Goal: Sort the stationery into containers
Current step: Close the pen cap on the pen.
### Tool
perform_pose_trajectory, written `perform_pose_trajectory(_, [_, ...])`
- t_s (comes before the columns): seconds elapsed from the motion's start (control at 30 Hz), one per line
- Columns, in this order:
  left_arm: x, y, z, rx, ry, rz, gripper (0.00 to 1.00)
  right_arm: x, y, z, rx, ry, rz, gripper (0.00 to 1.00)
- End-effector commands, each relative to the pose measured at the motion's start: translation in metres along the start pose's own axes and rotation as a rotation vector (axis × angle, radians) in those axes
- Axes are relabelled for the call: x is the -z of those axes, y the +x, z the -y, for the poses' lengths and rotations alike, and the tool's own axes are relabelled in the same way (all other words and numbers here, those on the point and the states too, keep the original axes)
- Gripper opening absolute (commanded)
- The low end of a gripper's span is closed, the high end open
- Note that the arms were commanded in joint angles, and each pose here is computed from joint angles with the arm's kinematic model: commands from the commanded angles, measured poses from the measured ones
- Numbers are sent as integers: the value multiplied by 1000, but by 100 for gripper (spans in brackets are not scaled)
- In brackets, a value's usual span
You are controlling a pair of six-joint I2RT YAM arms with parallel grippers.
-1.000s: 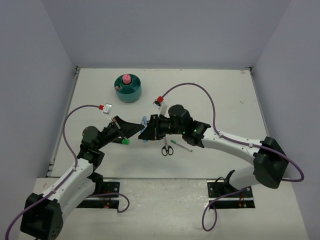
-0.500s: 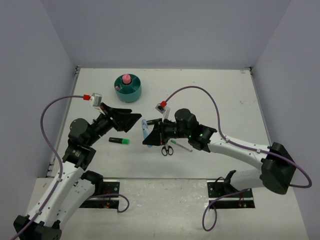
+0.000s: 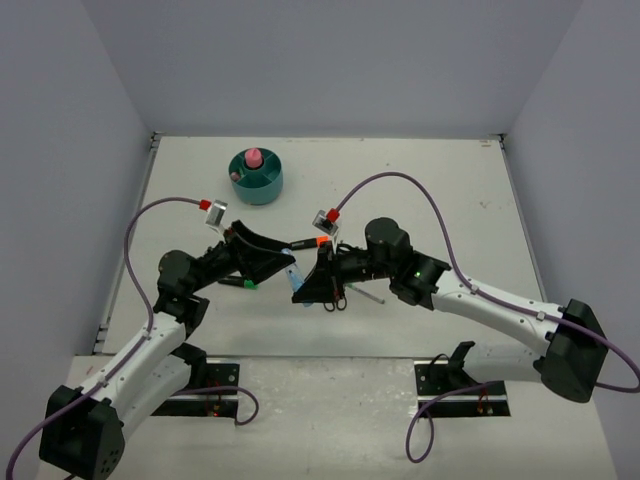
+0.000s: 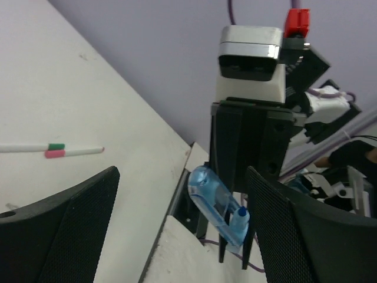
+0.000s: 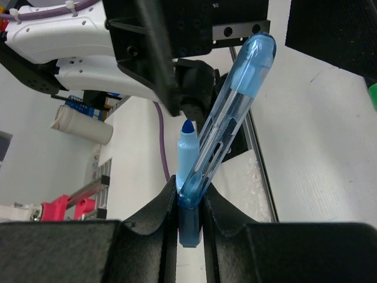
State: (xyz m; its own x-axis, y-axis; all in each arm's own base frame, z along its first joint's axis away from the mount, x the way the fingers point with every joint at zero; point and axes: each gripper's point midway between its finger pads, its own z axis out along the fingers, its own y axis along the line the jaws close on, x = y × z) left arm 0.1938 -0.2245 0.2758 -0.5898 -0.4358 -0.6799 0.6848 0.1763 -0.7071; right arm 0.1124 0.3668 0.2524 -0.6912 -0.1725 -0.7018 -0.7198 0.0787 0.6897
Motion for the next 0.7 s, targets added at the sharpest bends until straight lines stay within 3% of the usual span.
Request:
perform_pose_trajectory(0.0, [7,-8,62,-95,254,3,74,4,-5,-25,81,-99,-9,0])
perform_pose_trajectory(0.2, [11,-9,69,-106,271,17,27,-1,-12,-17,61,-51,-1,0])
perform_pose_trajectory(0.67, [7,-6,56,-72,226,3,1,0,-30,-31,90,-62,35,0])
